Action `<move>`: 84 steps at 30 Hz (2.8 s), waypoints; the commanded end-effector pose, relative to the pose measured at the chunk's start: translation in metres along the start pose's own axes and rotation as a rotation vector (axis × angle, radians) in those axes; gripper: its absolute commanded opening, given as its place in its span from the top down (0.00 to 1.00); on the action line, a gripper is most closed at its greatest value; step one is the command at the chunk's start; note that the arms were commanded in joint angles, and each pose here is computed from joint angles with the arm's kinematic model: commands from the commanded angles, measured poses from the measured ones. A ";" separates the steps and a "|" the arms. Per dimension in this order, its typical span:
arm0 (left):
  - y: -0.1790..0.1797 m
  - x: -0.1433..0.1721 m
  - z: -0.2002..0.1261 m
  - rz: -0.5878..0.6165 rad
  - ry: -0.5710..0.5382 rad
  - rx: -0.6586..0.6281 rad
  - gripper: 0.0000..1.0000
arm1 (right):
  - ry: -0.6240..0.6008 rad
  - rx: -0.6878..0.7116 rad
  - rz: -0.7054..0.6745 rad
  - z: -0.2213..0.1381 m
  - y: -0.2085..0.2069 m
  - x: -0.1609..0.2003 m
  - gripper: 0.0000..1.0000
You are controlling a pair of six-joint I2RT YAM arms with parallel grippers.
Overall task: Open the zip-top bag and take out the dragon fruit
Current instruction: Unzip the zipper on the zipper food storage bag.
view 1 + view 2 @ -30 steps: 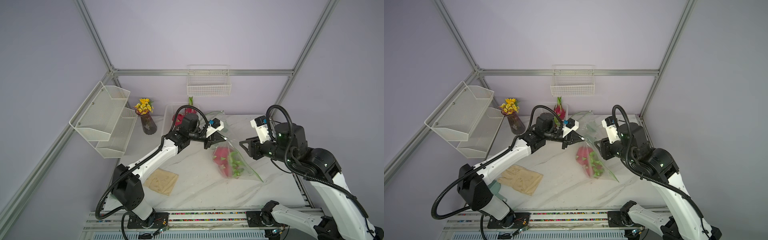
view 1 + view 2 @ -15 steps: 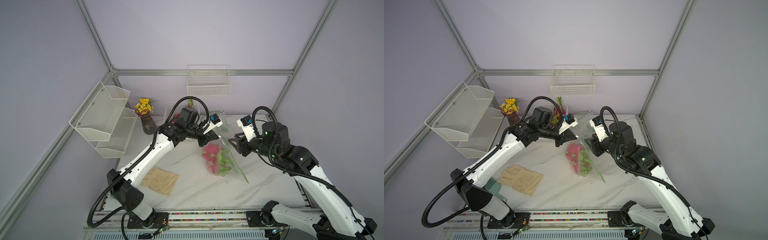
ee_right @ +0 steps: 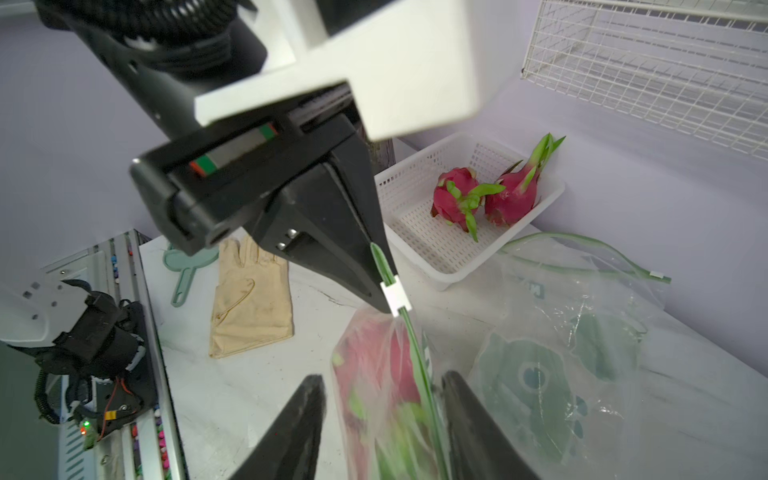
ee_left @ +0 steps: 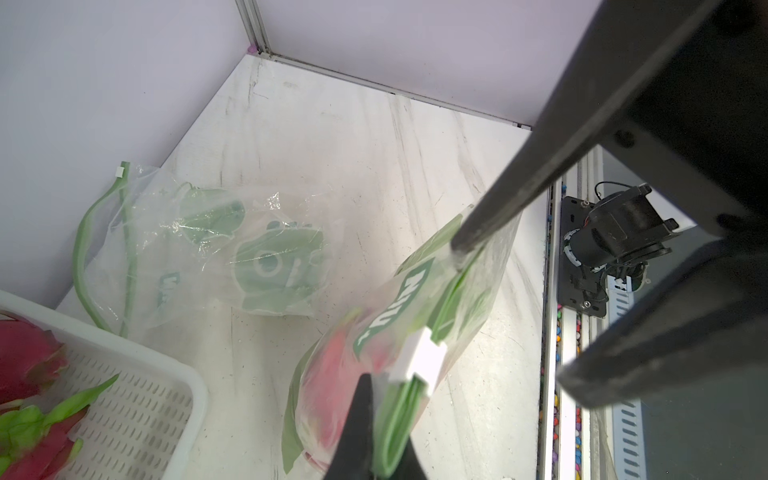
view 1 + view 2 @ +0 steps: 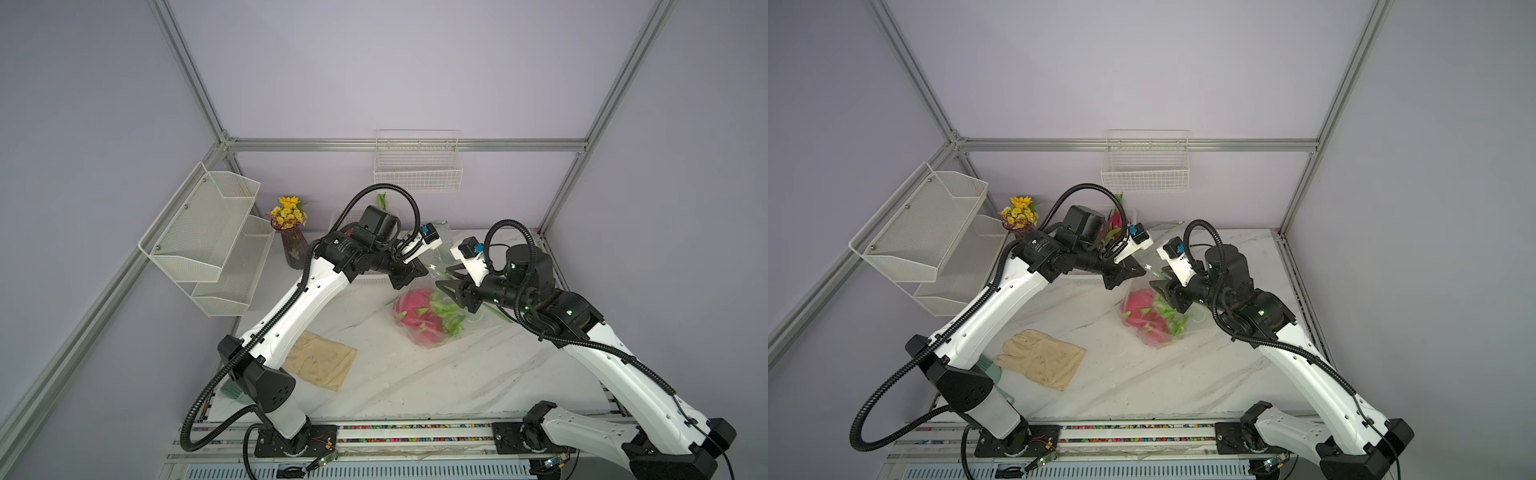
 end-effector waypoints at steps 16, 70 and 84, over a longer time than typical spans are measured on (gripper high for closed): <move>-0.006 0.012 -0.055 0.090 -0.285 -0.101 0.36 | -0.081 -0.090 -0.132 0.012 -0.001 -0.021 1.00; -0.021 0.009 -0.042 0.097 -0.517 0.190 1.00 | -0.176 -0.240 -0.284 -0.018 0.025 -0.022 0.58; -0.026 0.019 -0.042 0.101 -0.476 0.203 1.00 | -0.229 -0.209 -0.288 -0.008 0.019 -0.030 0.65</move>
Point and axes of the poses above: each gripper's point midway between its finger pads, its own z axis out along the fingers, its own y axis along the line the jaws close on, x = y × z, the point moved 7 cm from there along -z, back along the fingers, and after that the axes turned 8 degrees about -z, right-handed, at the moved point
